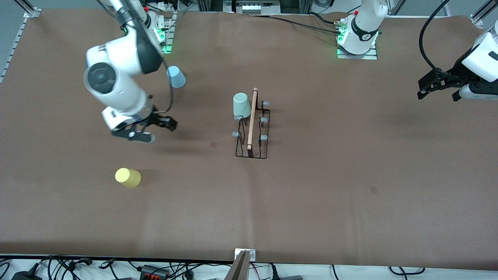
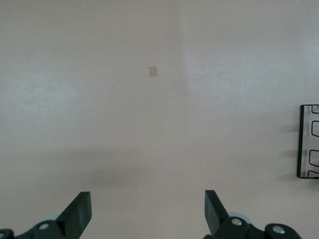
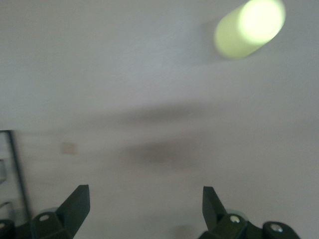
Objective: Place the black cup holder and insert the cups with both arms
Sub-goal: 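Release the teal cup and move the right gripper to the yellow cup, then grasp the yellow cup with the right gripper and lift it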
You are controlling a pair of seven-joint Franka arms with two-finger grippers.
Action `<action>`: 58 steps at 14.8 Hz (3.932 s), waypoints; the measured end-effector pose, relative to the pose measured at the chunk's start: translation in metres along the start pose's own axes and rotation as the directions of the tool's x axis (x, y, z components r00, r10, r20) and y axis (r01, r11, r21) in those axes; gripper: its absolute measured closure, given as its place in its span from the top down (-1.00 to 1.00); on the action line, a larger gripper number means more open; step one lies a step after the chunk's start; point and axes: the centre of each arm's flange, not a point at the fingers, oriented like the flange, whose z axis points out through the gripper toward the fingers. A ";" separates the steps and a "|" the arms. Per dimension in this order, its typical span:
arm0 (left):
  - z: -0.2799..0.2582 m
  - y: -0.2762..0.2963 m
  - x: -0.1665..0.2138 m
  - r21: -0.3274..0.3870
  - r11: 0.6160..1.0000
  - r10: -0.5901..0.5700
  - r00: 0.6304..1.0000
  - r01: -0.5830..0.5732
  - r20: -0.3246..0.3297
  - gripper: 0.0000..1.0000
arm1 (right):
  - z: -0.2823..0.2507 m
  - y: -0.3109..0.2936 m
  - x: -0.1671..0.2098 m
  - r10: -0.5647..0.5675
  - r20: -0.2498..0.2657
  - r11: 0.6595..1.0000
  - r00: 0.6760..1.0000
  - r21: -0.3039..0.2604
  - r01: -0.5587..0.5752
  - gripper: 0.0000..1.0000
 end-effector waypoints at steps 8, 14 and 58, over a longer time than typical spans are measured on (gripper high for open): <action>0.000 0.000 0.000 0.000 1.000 0.000 1.000 0.000 0.000 1.00 | 0.012 0.135 0.062 -0.284 -0.146 0.958 0.948 -0.006 0.286 1.00; 0.001 0.000 -0.002 0.000 1.000 0.000 1.000 0.000 0.016 1.00 | 0.073 0.142 0.084 -0.337 -0.215 0.940 0.917 -0.018 0.341 1.00; 0.000 0.005 -0.004 -0.002 1.000 0.009 0.999 -0.009 0.045 1.00 | -0.005 -0.068 0.017 0.018 -0.130 0.991 0.991 0.133 -0.001 0.31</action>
